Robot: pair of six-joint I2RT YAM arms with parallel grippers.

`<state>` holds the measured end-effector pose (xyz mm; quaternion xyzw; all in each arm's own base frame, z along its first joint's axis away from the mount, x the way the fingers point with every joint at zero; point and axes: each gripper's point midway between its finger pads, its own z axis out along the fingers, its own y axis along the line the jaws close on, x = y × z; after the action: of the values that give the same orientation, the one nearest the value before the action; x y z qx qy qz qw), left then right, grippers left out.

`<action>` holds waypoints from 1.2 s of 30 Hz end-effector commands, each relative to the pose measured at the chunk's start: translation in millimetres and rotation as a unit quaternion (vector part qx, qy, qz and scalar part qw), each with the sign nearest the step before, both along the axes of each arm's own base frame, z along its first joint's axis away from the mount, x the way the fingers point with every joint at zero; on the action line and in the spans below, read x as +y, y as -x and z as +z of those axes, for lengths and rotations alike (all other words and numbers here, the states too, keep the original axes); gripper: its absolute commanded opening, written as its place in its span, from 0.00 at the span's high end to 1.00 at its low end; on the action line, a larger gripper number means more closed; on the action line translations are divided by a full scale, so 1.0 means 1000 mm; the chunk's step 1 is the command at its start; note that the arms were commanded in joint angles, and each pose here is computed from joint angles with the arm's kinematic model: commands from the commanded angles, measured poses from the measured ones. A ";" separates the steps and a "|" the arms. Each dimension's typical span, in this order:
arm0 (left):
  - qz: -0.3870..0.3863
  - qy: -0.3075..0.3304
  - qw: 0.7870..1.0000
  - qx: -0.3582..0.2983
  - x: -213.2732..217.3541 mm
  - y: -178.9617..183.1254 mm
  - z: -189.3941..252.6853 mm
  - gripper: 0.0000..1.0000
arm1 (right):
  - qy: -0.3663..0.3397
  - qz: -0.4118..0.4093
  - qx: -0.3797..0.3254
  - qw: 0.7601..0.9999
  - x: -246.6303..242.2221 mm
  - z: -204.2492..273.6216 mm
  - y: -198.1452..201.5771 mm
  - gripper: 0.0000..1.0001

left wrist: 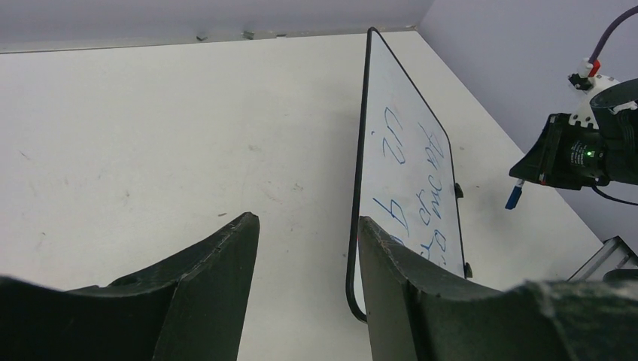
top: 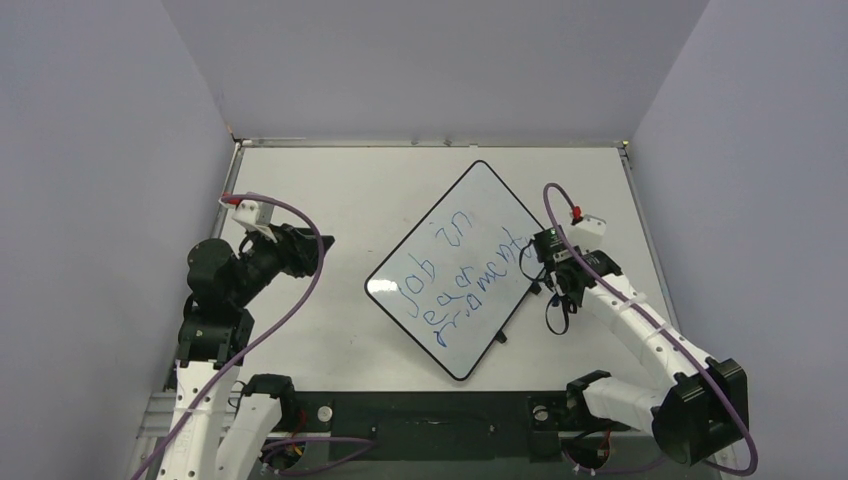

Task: Write a sentence on the whiteboard
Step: Put down the whiteboard marker at the center of the board, then reset both arms

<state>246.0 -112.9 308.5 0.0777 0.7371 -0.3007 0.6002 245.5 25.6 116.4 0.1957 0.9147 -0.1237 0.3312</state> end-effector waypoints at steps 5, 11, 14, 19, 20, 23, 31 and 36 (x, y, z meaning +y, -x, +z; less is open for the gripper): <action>0.024 -0.011 0.999 -0.032 0.009 0.001 0.020 0.52 | 0.047 -0.105 0.006 0.993 -0.031 -0.028 0.005 0.96; 0.031 -0.014 0.999 -0.034 0.012 0.002 0.021 0.52 | 0.035 -0.111 0.005 0.993 -0.034 -0.042 0.004 0.58; 0.032 -0.015 0.999 -0.034 0.012 0.001 0.020 0.52 | 0.040 -0.116 -0.007 0.992 -0.038 -0.038 0.003 0.41; 0.033 -0.016 0.999 -0.033 0.012 0.001 0.020 0.52 | 0.042 -0.112 -0.041 0.992 -0.042 -0.018 -0.001 0.22; 0.033 -0.016 0.999 -0.033 0.013 0.001 0.020 0.52 | 0.036 -0.109 -0.058 0.992 -0.041 -0.009 -0.004 0.21; 0.034 -0.015 0.999 -0.032 0.013 0.001 0.019 0.52 | 0.024 -0.078 -0.110 0.991 -0.034 0.027 -0.016 0.20; 0.043 -0.017 0.998 -0.030 0.016 0.001 0.017 0.52 | -0.069 0.073 -0.302 0.948 0.020 0.147 -0.029 0.07; 0.045 -0.018 0.998 -0.028 0.017 0.000 0.016 0.52 | -0.147 0.178 -0.400 0.887 0.058 0.200 -0.021 0.03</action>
<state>246.5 -101.2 306.5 0.0641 0.7412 -0.2689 0.6117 266.4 51.8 267.7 0.1806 0.7805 0.0687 0.5946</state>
